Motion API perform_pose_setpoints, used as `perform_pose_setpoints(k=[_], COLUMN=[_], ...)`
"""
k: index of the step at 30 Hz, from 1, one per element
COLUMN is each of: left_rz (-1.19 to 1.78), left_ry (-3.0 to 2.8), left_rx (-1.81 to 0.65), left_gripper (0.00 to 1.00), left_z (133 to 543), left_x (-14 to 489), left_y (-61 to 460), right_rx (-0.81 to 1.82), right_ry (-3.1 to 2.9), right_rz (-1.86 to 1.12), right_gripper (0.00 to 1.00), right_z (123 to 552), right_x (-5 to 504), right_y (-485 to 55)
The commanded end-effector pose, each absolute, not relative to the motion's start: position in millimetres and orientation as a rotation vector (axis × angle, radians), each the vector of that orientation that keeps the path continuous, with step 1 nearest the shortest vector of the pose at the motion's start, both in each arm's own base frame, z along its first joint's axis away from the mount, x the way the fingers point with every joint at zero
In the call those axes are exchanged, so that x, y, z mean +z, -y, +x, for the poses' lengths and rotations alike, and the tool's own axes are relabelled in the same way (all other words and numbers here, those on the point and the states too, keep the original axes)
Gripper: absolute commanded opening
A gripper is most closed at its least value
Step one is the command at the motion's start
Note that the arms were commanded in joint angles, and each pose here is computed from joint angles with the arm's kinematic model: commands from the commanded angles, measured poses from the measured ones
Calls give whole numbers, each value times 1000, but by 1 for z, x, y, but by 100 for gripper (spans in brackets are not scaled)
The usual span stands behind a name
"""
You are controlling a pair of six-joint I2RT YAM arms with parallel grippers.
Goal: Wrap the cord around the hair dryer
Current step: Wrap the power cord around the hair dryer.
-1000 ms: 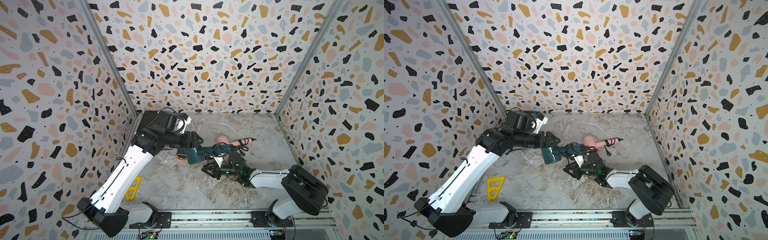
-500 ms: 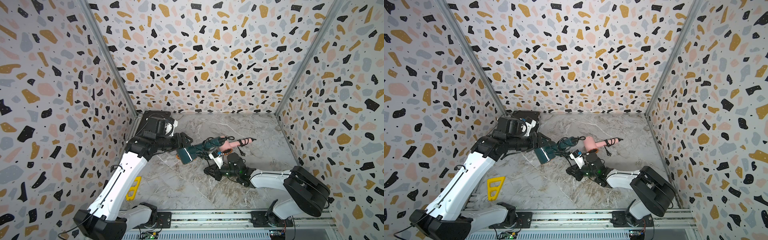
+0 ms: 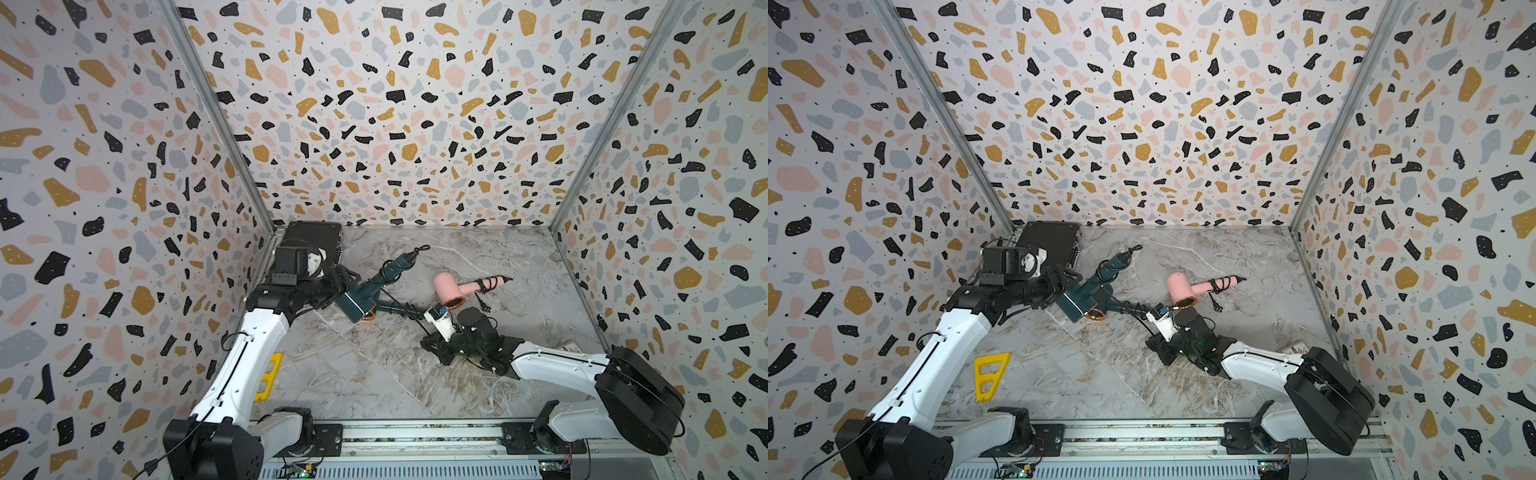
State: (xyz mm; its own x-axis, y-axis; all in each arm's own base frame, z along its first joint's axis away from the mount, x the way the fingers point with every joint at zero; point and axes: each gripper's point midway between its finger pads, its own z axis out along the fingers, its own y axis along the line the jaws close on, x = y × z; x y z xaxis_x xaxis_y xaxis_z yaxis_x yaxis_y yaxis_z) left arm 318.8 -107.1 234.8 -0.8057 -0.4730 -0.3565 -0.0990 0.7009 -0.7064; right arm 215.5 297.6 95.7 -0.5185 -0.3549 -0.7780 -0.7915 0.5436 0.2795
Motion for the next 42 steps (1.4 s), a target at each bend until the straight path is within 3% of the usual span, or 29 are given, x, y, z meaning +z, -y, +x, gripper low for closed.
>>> perform_pose_setpoints(k=[1,13,18,22,34,42], left_rz=[-437,-433,-429,-382,11,517], left_ry=[-2225,-2444,-2479,-2511,-2649,-2695], left_rx=[-884,-351,-125,-33,57,24], left_gripper=[0,0,0,0,0,0], left_z=[345,339,332,326,324,300], left_x=[260,189,170,161,155,140], left_y=[86,28,3,-1,60,130], right_rx=[690,485,302,313,421,336], right_ry=[-2222,-2224,-2268,-2203,-1933,-1783], right_rz=[-951,-1019,-1030,-1006,-1149,-1111], right_gripper=[0,0,0,0,0,0], right_z=[210,220,228,227,239,263], right_x=[74,92,135,190,295,352], right_y=[-273,-255,-235,-233,-286,-295])
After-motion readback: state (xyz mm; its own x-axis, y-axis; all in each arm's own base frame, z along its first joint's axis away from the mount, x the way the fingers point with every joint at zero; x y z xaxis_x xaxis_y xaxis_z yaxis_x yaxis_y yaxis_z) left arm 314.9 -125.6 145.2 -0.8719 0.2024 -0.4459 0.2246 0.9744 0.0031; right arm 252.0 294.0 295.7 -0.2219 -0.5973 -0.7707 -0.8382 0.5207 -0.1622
